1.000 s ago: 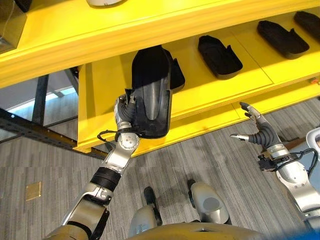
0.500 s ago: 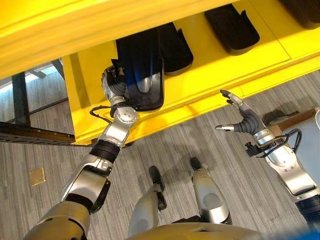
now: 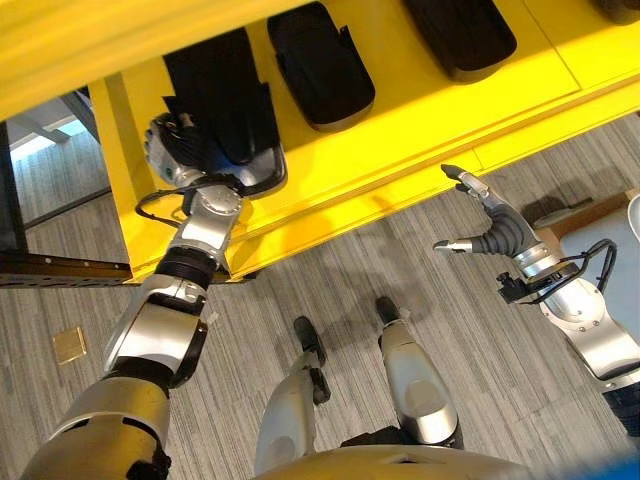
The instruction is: Move parts from the plastic box to the shelf.
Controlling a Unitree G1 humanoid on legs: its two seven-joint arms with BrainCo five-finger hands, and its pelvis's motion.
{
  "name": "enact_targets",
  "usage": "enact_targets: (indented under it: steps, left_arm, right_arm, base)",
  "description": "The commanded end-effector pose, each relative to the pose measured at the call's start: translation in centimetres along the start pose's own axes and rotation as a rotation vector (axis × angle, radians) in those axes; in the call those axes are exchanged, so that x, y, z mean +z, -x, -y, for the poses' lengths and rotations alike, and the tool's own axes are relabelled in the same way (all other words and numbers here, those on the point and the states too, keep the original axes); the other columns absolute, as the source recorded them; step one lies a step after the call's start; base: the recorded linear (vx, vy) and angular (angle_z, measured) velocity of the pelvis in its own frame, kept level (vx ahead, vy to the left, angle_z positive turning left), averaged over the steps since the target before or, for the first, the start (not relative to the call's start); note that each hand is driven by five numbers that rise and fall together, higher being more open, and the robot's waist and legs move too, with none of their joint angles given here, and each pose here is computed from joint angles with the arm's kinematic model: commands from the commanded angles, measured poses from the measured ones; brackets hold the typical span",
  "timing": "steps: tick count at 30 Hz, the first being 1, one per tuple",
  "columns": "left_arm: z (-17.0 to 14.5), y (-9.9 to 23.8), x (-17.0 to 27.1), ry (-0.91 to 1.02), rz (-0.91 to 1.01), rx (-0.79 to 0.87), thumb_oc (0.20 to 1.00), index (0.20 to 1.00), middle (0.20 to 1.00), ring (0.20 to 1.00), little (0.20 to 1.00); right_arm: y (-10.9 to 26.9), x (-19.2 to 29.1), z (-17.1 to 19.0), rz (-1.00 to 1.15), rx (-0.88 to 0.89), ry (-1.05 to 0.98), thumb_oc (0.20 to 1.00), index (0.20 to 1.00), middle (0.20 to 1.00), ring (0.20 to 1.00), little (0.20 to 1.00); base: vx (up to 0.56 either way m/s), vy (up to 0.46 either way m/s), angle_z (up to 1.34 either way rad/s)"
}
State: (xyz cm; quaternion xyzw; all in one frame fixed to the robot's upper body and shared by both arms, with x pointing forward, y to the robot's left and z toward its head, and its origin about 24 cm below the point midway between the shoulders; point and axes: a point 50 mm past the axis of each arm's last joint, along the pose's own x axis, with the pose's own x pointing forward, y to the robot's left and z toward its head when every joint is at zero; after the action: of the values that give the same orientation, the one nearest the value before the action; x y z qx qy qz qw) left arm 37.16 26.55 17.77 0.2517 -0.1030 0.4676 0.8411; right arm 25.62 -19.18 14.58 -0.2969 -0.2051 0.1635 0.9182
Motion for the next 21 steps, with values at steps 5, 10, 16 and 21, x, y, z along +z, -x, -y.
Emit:
enact_targets:
  steps: [5,10,16,21]
  left_arm:
    - [-4.8,-4.5,1.4,-0.074,0.063,0.24,0.2,0.2,0.2,0.2,0.2]
    - [-6.1,-5.4,2.3,-0.177,0.172,0.293,0.2,0.2,0.2,0.2,0.2]
    - [-4.4,-3.9,4.2,-0.084,0.31,0.159,0.2,0.2,0.2,0.2,0.2]
    - [-3.4,-2.8,4.4,-0.044,0.302,0.117,0.2,0.2,0.2,0.2,0.2]
  right_arm:
    - [0.0,1.3,1.9,0.067,-0.066,-0.006,1.0,1.0,1.0,1.0,1.0]
    - [0.1,1.1,2.8,0.053,-0.084,0.012,1.0,1.0,1.0,1.0,1.0]
    - [0.7,0.7,3.3,0.05,-0.13,-0.042,1.0,1.0,1.0,1.0,1.0]
    - [1.2,0.3,2.9,0.039,-0.12,-0.037,1.0,1.0,1.0,1.0,1.0]
  base:
    - [0.0,0.067,-0.04]
    - [0.01,0.097,0.0]
    - [-0.02,0.059,0.0]
    - [-0.01,-0.012,0.03]
